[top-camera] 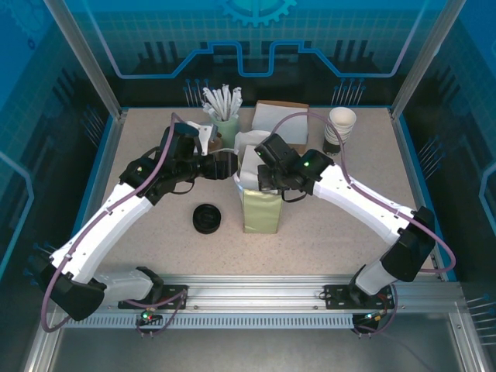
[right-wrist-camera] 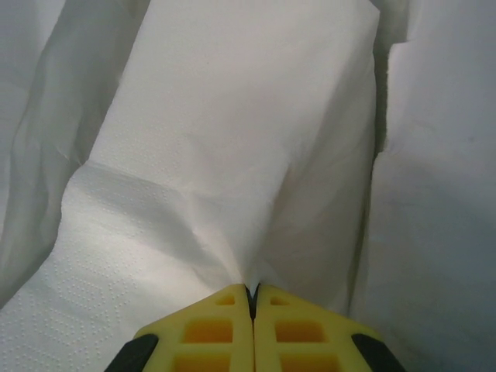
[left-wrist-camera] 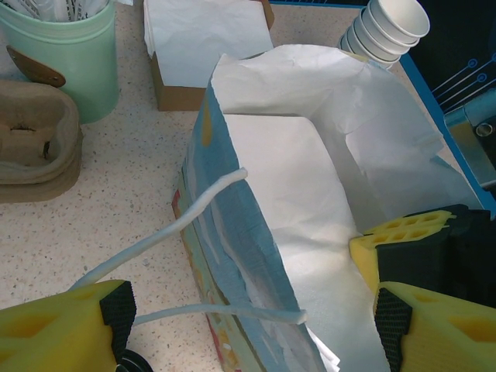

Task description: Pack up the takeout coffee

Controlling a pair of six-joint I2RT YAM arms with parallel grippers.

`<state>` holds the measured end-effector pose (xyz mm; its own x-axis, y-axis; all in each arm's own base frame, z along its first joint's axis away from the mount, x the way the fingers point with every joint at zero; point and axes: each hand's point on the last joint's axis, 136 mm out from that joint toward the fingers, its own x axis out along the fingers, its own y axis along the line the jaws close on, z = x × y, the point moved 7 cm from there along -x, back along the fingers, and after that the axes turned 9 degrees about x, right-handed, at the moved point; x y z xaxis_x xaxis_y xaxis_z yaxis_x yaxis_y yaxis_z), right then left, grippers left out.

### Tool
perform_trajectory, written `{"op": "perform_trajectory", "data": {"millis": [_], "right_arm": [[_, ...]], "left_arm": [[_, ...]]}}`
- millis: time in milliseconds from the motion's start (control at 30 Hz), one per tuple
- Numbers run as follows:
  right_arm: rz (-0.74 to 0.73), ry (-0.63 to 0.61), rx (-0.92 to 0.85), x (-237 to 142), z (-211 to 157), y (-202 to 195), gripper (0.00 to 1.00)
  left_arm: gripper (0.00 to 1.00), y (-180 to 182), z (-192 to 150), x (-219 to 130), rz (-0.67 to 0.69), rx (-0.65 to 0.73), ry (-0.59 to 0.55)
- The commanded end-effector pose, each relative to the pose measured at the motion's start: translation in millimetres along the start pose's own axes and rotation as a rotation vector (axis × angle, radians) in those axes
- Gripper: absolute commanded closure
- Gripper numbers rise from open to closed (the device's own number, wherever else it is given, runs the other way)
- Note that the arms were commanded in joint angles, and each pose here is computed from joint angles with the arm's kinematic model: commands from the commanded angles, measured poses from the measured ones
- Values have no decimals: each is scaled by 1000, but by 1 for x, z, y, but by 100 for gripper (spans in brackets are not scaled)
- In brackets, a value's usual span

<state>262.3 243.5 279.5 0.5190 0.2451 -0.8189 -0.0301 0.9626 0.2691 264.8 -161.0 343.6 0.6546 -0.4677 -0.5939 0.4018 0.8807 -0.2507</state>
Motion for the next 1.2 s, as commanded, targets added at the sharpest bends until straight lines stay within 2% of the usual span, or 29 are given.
{"op": "perform_trajectory", "data": {"millis": [0,100,267,467,700,900,1033,1167], "right_arm": [[7,-15,-39,-8,5,9,90],[44,-32,-45,-20,13,15,77],[78,-79,-64,-44,29,22,62],[87,-140,-88,-74,49,27,60],[112,-264,-116,-112,67,25,59],[44,-394,-126,-137,76,-2,55],[-36,-482,-87,-144,76,-36,53],[-109,-558,-44,-142,67,-77,41]], "left_arm": [[18,1,-2,-5,-10,-20,-3],[18,1,-1,-6,-11,-21,-7],[18,1,2,-9,-7,-15,-16],[17,4,13,-18,13,-8,-59],[16,17,35,-41,75,-9,-185],[7,49,46,-55,242,2,-354],[3,85,37,-60,399,-74,-452],[1,113,22,-55,514,-112,-544]]}}
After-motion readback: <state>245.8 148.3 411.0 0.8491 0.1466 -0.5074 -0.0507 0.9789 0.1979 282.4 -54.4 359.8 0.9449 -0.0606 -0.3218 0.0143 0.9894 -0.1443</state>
